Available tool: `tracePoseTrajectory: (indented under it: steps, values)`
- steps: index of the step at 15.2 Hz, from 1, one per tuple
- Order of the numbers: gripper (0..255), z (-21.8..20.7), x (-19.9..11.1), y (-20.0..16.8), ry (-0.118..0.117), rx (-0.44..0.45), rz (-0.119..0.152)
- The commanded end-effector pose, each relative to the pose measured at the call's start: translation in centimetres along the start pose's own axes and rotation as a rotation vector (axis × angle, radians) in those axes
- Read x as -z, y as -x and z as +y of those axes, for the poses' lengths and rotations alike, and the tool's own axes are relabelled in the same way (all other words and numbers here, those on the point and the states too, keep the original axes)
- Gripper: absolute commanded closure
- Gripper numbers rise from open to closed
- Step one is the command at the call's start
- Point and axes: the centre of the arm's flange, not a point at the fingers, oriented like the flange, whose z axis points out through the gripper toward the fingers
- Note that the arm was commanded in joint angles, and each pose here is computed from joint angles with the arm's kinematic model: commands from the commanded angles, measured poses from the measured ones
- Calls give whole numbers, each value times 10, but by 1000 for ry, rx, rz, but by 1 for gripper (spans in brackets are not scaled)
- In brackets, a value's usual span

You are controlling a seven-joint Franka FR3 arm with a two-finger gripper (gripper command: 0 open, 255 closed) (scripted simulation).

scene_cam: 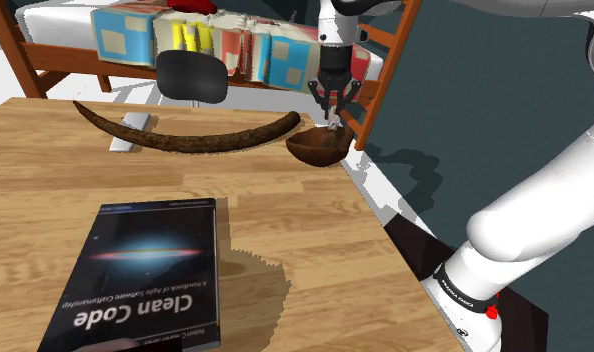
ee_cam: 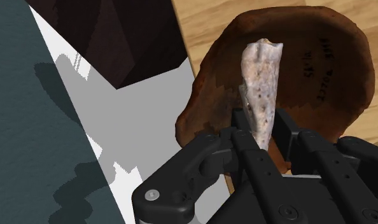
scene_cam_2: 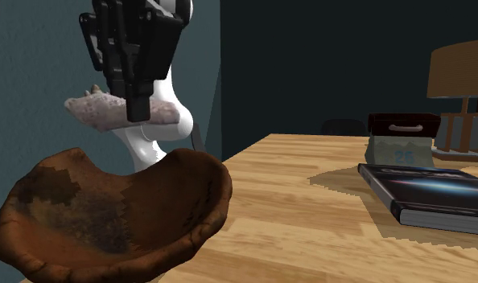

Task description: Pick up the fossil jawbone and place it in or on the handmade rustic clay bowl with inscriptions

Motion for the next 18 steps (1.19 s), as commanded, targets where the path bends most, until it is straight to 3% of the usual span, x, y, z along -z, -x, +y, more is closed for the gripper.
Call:
tracePoseTrajectory:
  steps: [1,6,14,15,18]
  values:
    - [255,-1,-10,-1,0,0,0]
    - [255,-7,-39,-4,0,0,0]
    - [255,-7,-39,-4,0,0,0]
    - [0,-7,-39,-4,0,0,0]
    - [0,-7,-39,-4,0,0,0]
